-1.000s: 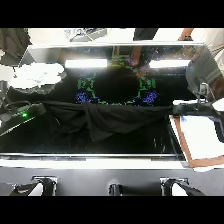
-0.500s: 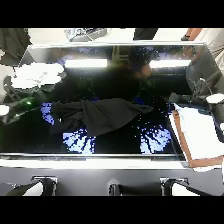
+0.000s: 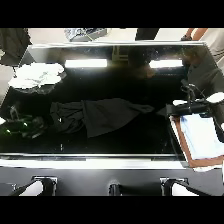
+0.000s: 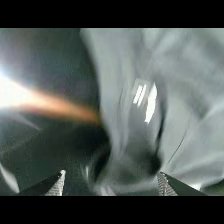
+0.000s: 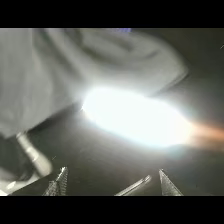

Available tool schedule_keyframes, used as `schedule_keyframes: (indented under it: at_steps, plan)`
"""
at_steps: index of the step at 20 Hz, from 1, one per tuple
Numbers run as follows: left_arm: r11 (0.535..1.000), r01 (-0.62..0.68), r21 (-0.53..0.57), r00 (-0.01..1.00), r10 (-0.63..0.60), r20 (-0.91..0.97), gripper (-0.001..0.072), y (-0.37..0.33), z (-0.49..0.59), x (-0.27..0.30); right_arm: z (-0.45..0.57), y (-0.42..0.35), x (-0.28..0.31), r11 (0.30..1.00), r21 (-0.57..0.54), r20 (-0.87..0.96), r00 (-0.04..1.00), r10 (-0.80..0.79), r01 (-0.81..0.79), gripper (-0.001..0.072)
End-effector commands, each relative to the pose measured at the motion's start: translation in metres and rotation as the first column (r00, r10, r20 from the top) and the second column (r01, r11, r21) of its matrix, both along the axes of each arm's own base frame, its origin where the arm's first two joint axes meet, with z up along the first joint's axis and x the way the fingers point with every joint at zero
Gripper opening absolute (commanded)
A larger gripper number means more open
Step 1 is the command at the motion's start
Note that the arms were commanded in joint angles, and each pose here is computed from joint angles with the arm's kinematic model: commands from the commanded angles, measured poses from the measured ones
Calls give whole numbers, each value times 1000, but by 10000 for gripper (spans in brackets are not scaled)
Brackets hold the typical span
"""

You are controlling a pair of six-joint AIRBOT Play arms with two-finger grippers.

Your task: Fold the shirts.

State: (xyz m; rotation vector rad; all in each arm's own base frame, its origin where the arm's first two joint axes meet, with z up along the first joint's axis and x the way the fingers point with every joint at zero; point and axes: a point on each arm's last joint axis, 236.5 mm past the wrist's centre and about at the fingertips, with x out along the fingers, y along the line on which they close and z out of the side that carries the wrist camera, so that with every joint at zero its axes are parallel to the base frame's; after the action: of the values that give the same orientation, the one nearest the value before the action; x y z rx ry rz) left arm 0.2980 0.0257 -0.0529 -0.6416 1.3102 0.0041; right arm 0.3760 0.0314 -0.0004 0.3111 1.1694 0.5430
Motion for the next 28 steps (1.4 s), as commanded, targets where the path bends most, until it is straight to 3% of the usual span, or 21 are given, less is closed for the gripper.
schedule_keyframes:
  at_steps: [1,7,8,11,12,13,14,15,17,24,25,26,27,28]
  plan:
    - [998,-6,-59,997,1,-76,720,-23,-35,-30,-12,30,-20,996,54,-69,995,74,-71,694]
    - [999,6,42,994,-11,109,713,-20,-34,13,-36,88,-18,981,28,-72,979,191,-190,703]
    - [998,18,64,991,-26,132,682,-19,-33,18,-42,97,-22,976,33,-90,972,218,-216,703]
    - [996,27,88,987,-41,158,445,-17,-32,23,-58,123,-30,967,57,-138,958,252,-247,704]
    - [995,21,95,986,-36,164,428,-16,-32,25,-63,132,-27,971,71,-143,961,237,-229,704]
    - [995,15,100,985,-32,172,340,-14,-32,27,-66,143,-21,974,93,-138,966,217,-205,704]
    - [995,12,104,984,-30,176,157,-13,-32,28,-69,155,-16,975,122,-134,971,200,-185,704]
    - [994,12,104,984,-31,176,41,-13,-31,28,-69,169,-11,974,161,-133,975,179,-157,704]
    - [994,13,105,984,-32,177,33,-13,-31,28,-72,192,-4,970,215,-131,981,143,-113,704]
    - [994,11,108,982,-32,188,33,-12,-27,30,-99,229,0,984,176,-175,984,40,-9,684]
    - [994,11,109,981,-32,190,33,-12,-27,31,-98,231,1,984,177,-170,985,39,-9,597]
    - [994,11,110,981,-32,192,33,-12,-26,32,-97,233,0,983,183,-171,984,39,-7,404]
    - [994,10,111,980,-32,197,33,-11,-24,34,-95,234,0,982,189,-173,984,39,-6,124]
    - [993,11,113,978,-34,205,33,-11,-21,37,-93,235,1,981,192,-169,985,48,-15,38]
